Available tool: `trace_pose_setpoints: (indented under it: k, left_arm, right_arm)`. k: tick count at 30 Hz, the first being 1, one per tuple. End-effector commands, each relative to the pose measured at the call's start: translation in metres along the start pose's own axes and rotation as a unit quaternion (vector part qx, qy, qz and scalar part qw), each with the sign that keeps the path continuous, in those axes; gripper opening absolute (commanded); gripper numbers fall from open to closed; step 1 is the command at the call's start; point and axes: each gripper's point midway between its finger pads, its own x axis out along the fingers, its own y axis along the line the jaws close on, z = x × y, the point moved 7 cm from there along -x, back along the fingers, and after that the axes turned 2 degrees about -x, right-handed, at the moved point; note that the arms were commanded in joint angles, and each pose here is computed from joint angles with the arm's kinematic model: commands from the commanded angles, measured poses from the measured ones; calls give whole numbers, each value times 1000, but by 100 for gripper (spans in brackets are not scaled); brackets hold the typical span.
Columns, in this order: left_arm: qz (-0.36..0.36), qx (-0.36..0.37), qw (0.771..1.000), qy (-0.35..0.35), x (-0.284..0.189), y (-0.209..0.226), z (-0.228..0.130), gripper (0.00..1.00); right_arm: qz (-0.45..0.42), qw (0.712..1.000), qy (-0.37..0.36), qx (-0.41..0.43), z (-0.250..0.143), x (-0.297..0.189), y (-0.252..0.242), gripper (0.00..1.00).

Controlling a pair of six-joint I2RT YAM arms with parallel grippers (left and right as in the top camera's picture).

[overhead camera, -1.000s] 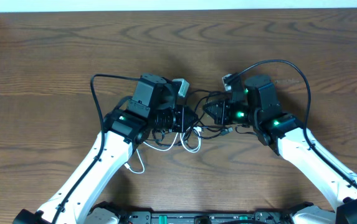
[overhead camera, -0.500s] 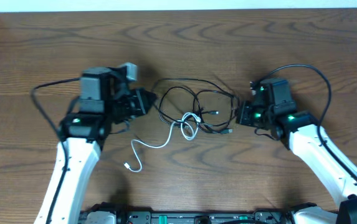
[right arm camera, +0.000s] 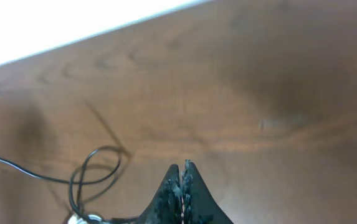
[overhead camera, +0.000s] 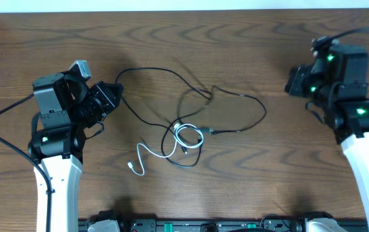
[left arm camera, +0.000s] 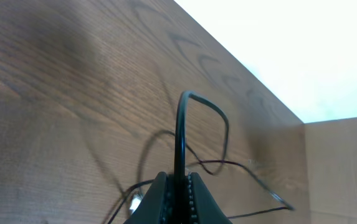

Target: Untangle cables

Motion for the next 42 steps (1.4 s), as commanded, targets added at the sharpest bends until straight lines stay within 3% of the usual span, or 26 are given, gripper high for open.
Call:
trace_pose_setpoints:
  k: [1,5,7,14,21,25,34,42]
  left_arm:
    - [-13,5,1000,-15,-9,-11,8,7]
    - [-3,-11,1000,7,-8,-7,0,7]
    - [-12,-19,999,29,-8,-7,-6,7]
    - [-27,3,998,61,0,-16,-19,7]
    - [-20,31,995,96,18,-24,-36,8]
    - [-18,34,992,116,28,-24,-42,7]
    - [-13,37,986,161,46,-25,-58,8]
    - [2,50,976,211,70,-27,-82,7]
  right_arm:
    - [-8,997,-68,-31,34,-31,8,1]
    - [22,995,-88,-36,47,-44,19,1]
    - [53,996,-63,-46,40,-41,24,8]
    - [133,980,55,-137,4,-7,42,41]
    - [161,943,125,-262,-23,50,41,63]
    - [167,915,163,-331,-41,95,30,66]
    - [138,916,214,-311,-70,166,8,69]
    - [79,919,204,-328,-75,204,-10,83]
